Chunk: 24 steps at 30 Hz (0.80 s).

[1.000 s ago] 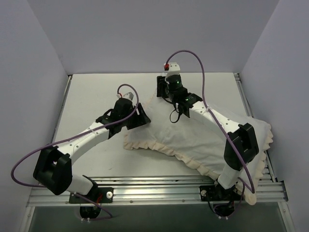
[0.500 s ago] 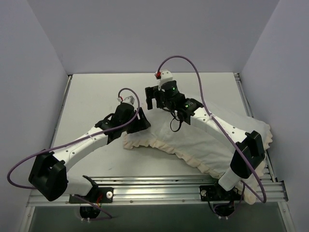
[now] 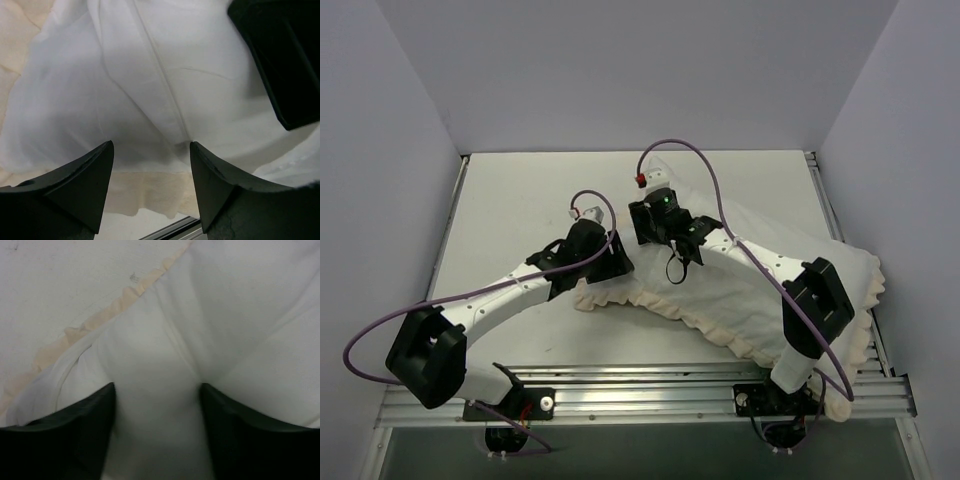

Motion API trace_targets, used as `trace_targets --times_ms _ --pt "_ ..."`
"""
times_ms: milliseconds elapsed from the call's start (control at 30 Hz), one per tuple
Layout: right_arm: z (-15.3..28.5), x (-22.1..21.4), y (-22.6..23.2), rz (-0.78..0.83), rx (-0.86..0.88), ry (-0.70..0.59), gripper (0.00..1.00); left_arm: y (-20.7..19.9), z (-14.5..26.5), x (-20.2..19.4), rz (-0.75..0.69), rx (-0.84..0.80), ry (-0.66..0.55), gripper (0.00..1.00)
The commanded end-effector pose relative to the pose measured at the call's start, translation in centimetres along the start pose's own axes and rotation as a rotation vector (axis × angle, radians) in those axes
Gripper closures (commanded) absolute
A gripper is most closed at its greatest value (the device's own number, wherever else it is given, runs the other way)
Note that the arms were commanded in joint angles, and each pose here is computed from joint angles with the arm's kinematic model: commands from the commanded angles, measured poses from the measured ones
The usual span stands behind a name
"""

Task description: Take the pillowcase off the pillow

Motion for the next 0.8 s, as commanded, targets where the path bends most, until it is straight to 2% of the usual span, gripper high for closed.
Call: trace_targets --times_ms 0,33,67,167,267,633,733,767 --pt "-1.1 -4.4 -2.0 0.037 -0.097 0.133 0.50 -1.6 0.7 1.3 0.006 -0.052 -0.074 0.29" --pt "-1.3 -4.9 -2.2 0.033 -0.097 0.137 0.58 -1.7 0.9 1.4 0.007 -0.055 -0.079 0.27" --pt "-1.3 -5.0 -2.2 0.029 -0.092 0.139 0.75 -1.6 1.1 1.5 0.008 -0.049 -0.082 0.25" --pt "-1.2 -5.0 -2.0 0.016 -0.075 0.132 1.00 -1.7 1.6 1.7 0.010 -0.054 -0.092 0.21" --pt "-0.9 -4.6 -1.9 0.006 -0.066 0.115 1.00 -1.7 1.6 2.1 0.013 -0.043 -0.108 0.19" --pt "0.1 -3.2 -1.3 -0.020 -0.028 0.047 1.00 -3.2 0.3 4.3 0.026 -0.042 -0.160 0.19" --pt "0.0 -3.1 -0.9 -0.021 -0.014 0.046 1.00 -3.2 -0.9 4.4 0.021 -0.028 -0.158 0.23" --pt "0.0 -3.0 -0.9 -0.022 -0.014 0.042 1.00 -2.9 -1.5 4.1 0.015 -0.012 -0.148 0.28"
Point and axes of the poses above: each gripper's point midway between its finger pads, its own z axis back along the fingers, its own y axis along the line the jaws close on, x = y × z, the point moved 6 cm from there along z, back along the fingers, and after that the axes turned 10 degrees about -z, right-handed, at the moved point
